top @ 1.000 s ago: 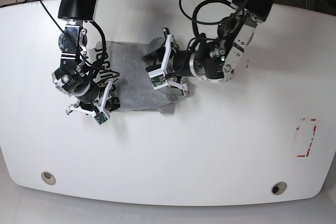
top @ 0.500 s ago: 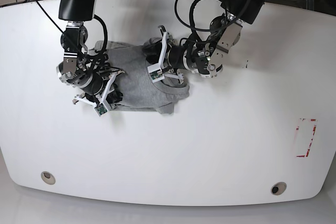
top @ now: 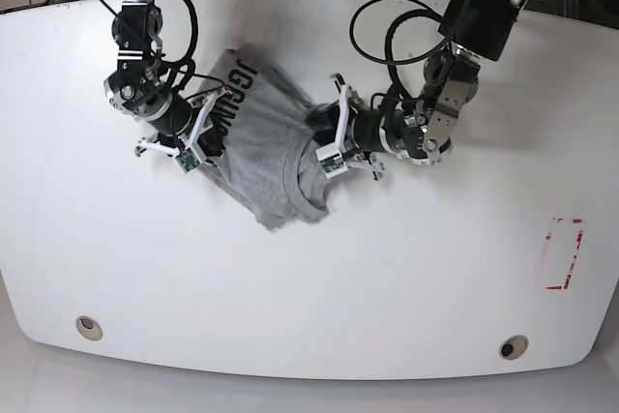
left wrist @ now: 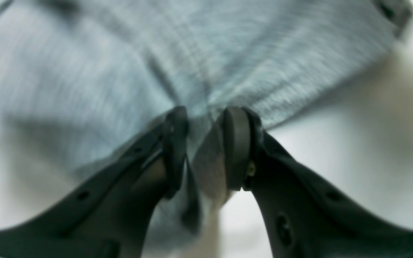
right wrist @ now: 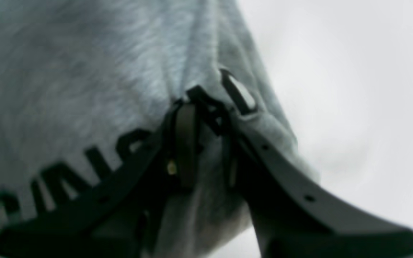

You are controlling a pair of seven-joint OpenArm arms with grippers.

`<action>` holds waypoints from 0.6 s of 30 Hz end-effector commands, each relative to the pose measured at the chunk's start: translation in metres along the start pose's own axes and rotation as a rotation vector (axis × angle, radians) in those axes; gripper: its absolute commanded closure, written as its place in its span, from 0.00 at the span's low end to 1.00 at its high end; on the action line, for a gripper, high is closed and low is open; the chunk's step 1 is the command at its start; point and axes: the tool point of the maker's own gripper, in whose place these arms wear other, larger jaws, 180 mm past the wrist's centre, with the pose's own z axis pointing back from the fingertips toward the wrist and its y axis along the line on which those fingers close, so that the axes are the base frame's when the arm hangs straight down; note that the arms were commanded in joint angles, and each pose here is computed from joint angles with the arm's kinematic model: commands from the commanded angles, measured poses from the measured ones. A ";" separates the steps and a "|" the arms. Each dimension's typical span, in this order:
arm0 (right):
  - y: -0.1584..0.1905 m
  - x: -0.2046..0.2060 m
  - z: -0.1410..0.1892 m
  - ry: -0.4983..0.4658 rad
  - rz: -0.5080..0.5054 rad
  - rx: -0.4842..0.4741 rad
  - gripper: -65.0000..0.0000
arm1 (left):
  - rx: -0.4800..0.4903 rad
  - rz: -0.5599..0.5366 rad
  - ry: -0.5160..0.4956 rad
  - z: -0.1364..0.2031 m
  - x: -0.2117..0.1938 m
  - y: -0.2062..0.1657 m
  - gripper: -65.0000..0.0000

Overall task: Layout the t-shirt on the table in an organized manner, then fold the t-shirt properly
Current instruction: 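Grasp the bundle edges with both grippers, then straighten the folded shirt with both grippers, pulling its printed edge taut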

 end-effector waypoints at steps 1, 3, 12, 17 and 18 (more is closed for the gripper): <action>0.014 -0.005 0.006 0.030 0.023 0.009 0.82 | 0.118 -0.038 0.181 0.017 -0.031 0.037 0.74; 0.024 -0.005 0.010 0.029 0.020 0.016 0.82 | 0.139 -0.050 0.178 0.022 -0.026 0.047 0.74; 0.045 0.029 0.028 -0.019 0.038 -0.007 0.82 | 0.221 -0.110 0.134 0.043 0.015 0.084 0.74; 0.038 0.048 0.043 -0.038 0.084 -0.050 0.82 | 0.283 -0.135 0.144 0.063 0.036 0.102 0.74; 0.035 0.054 0.045 -0.045 0.095 -0.062 0.82 | 0.299 -0.137 0.136 0.068 0.041 0.104 0.74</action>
